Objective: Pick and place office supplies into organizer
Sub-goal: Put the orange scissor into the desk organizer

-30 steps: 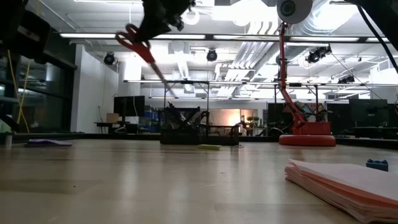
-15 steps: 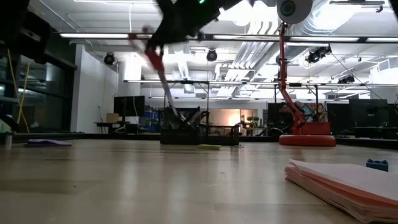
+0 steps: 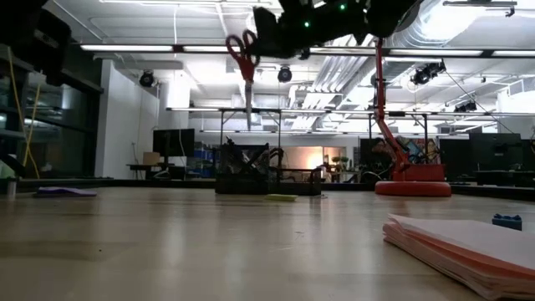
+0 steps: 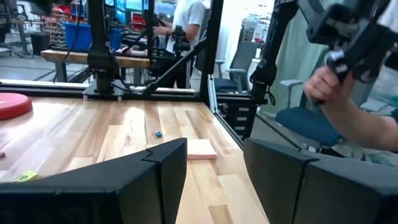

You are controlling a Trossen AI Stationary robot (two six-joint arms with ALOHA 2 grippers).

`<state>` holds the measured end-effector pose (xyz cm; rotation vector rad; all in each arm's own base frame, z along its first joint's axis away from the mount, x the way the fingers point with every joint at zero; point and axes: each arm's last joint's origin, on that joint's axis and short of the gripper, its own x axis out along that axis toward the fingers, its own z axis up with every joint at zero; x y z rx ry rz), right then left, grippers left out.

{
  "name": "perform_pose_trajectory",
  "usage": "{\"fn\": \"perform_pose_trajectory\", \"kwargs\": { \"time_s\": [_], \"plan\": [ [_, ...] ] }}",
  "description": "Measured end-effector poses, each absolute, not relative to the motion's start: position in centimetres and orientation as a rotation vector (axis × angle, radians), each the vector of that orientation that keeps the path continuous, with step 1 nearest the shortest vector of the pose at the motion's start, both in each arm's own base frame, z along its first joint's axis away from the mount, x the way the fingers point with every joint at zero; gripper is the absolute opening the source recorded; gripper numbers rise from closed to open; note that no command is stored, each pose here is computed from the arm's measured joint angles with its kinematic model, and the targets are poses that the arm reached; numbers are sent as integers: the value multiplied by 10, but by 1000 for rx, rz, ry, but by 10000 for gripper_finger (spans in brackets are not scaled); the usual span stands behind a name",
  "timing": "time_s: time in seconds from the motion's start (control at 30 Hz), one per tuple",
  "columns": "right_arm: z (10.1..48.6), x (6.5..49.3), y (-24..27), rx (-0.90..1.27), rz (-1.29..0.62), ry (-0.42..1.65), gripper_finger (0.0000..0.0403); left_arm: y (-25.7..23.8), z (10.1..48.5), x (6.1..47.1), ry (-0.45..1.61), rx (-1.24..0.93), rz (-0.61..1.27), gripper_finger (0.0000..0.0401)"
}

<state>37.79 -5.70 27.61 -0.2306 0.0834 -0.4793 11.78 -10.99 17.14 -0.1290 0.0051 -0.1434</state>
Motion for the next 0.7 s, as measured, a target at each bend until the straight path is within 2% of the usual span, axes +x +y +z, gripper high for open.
{"fn": "perform_pose_trajectory", "kwargs": {
  "time_s": [0.13, 0.3, 0.7],
  "plan": [
    [286, 376, -72, -266, -493, -5, 0, -110, 171, 118, 5, -103, -141, 150],
    [284, 372, -96, -253, -515, 0, 0, -109, 171, 118, 1, -71, -120, 150],
    [244, 379, -135, -160, -492, 72, 0, -108, 171, 118, -2, -28, -94, 150]
  ]
}}
